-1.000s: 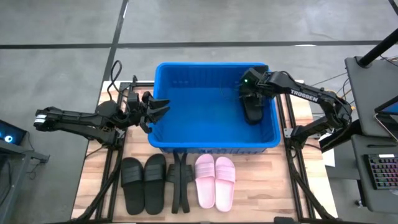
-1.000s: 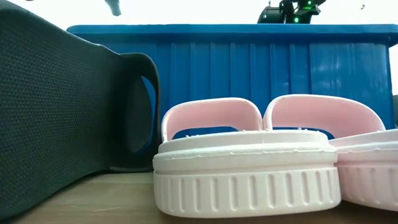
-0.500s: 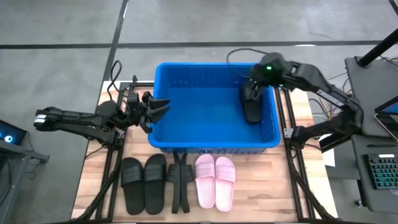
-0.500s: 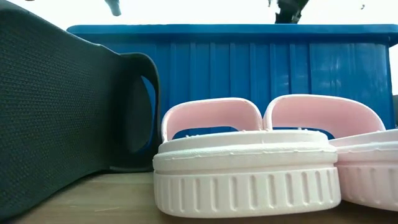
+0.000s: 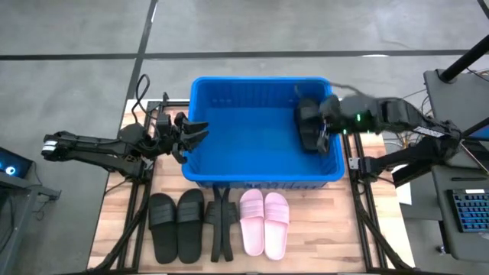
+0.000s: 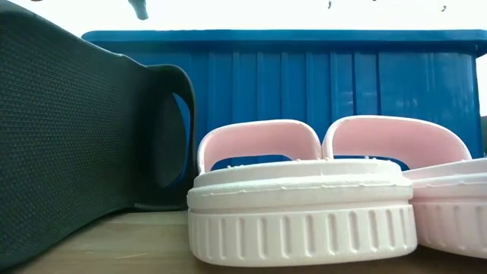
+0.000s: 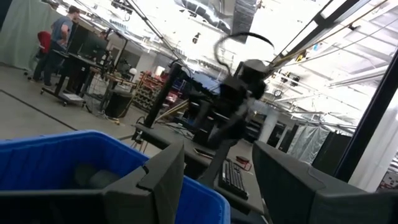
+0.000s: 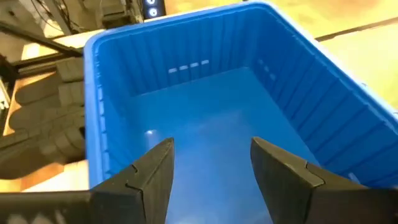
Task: Pick and place slides into bin
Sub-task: Put the right pink slide into the blue bin
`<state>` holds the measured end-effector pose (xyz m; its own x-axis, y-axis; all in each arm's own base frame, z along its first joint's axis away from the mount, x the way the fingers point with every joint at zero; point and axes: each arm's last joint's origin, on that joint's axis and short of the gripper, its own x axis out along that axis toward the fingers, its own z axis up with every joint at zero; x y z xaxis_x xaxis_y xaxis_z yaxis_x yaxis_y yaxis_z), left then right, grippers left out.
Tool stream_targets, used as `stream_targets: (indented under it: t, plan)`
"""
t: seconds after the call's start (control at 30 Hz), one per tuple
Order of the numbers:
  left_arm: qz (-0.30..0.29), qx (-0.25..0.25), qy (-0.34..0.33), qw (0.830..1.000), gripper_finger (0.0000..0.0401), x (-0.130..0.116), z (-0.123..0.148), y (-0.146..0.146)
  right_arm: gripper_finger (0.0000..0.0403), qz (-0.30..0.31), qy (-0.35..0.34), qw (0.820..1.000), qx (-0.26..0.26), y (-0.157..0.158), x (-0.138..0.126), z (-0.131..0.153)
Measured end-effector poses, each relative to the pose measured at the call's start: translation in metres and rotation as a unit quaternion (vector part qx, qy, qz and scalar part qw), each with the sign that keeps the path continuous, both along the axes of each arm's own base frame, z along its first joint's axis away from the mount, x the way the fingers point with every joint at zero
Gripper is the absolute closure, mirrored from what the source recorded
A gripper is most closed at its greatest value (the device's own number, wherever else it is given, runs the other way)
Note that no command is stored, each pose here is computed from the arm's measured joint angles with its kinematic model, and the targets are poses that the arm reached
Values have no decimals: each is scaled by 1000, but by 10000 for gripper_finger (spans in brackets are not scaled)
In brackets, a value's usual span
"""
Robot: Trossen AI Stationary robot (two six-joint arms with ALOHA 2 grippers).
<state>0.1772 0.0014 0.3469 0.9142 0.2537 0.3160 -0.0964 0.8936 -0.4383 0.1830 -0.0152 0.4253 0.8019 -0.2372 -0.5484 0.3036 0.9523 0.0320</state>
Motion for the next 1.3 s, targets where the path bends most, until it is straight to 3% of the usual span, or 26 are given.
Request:
stream_targets:
  t: [0.1,0.27,0.5,0.63,0.83,1.07,1.3]
  plan:
    - [-11,4,-1,1000,225,0,0,-1,202,-1,3,1000,-19,31,9,-4]
    - [-91,32,-5,995,225,-2,2,-5,202,12,16,999,-37,86,27,-22]
    - [-139,45,8,989,225,0,-2,-8,202,77,100,990,-64,161,61,-75]
    - [-139,44,9,989,225,0,-2,-8,202,52,126,990,-32,194,79,-104]
    - [-140,43,18,989,225,0,-7,-8,202,15,153,988,21,221,98,-133]
    - [-141,42,31,989,225,1,-9,-8,202,47,217,975,14,246,109,-167]
    - [-141,42,31,989,225,1,-9,-8,202,43,257,965,-20,254,117,-197]
